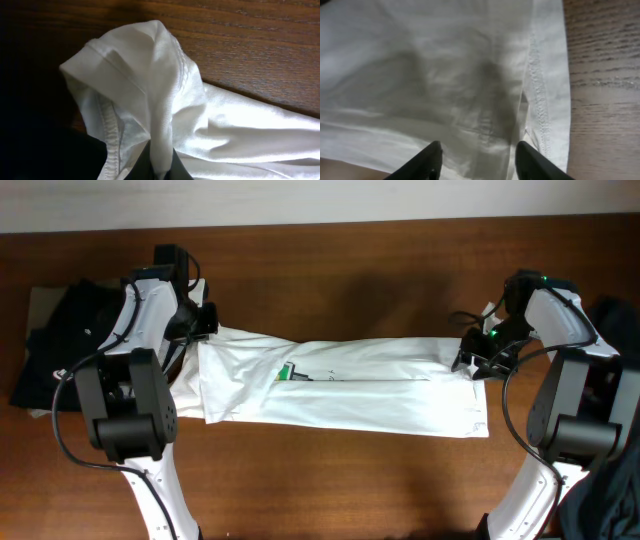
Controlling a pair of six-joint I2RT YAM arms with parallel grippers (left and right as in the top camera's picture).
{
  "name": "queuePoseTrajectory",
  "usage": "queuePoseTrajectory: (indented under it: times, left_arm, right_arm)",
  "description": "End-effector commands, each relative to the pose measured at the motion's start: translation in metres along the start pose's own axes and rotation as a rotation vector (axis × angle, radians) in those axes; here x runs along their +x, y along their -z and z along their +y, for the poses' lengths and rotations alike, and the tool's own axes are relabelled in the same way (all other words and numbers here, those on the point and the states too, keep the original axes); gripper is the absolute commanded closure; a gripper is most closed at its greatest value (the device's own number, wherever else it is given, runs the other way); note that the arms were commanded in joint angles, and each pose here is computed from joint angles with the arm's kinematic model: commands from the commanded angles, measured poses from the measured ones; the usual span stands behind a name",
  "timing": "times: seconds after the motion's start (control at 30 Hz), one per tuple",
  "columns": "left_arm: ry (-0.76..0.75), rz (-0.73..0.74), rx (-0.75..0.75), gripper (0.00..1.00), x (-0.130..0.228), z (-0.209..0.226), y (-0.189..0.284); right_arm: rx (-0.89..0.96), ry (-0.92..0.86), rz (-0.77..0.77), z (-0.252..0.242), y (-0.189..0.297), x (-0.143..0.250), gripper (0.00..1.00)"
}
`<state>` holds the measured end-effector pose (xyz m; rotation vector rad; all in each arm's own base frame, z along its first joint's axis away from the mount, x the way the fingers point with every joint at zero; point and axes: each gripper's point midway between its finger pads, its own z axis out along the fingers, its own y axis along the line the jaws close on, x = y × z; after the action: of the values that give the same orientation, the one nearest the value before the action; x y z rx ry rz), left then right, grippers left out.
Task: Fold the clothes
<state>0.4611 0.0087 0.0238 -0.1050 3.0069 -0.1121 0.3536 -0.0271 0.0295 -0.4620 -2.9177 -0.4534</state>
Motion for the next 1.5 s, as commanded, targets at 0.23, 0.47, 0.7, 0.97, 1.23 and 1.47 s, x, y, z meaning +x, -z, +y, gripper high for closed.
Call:
queuePoseTrajectory:
  times: [0.23, 0.47, 0.7, 0.97, 1.23, 1.47]
  left_arm:
    - [-0.074, 0.05, 0.015, 0.96, 0.01, -0.003, 0.014]
    - [-0.095, 0.104, 0.017, 0.96, 0.023, -0.002, 0.015]
    - [-0.088, 0.275, 0.019, 0.72, 0.064, -0.001, 0.023]
    - [-0.087, 0.283, 0.023, 0.53, 0.066, -0.002, 0.024]
    - [-0.089, 0.265, 0.022, 0.53, 0.062, -0.002, 0.022]
    - [-0.089, 0.263, 0.022, 0.53, 0.061, -0.002, 0.022]
  right_arm:
    - [-0.153, -0.017, -0.266, -0.01, 0.089, -0.032, 0.96]
    - [0.096, -0.127, -0.015, -0.056, 0.072, 0.031, 0.96]
    - [0.135, -0.204, 0.051, -0.072, 0.035, 0.047, 0.68]
    - [-0.054, -0.116, -0.025, -0.047, 0.01, 0.028, 0.54]
    - [-0.161, -0.103, -0.117, -0.04, 0.004, 0.008, 0.83]
    - [-0.15, -0.109, -0.24, -0.048, 0.06, -0.024, 0.96]
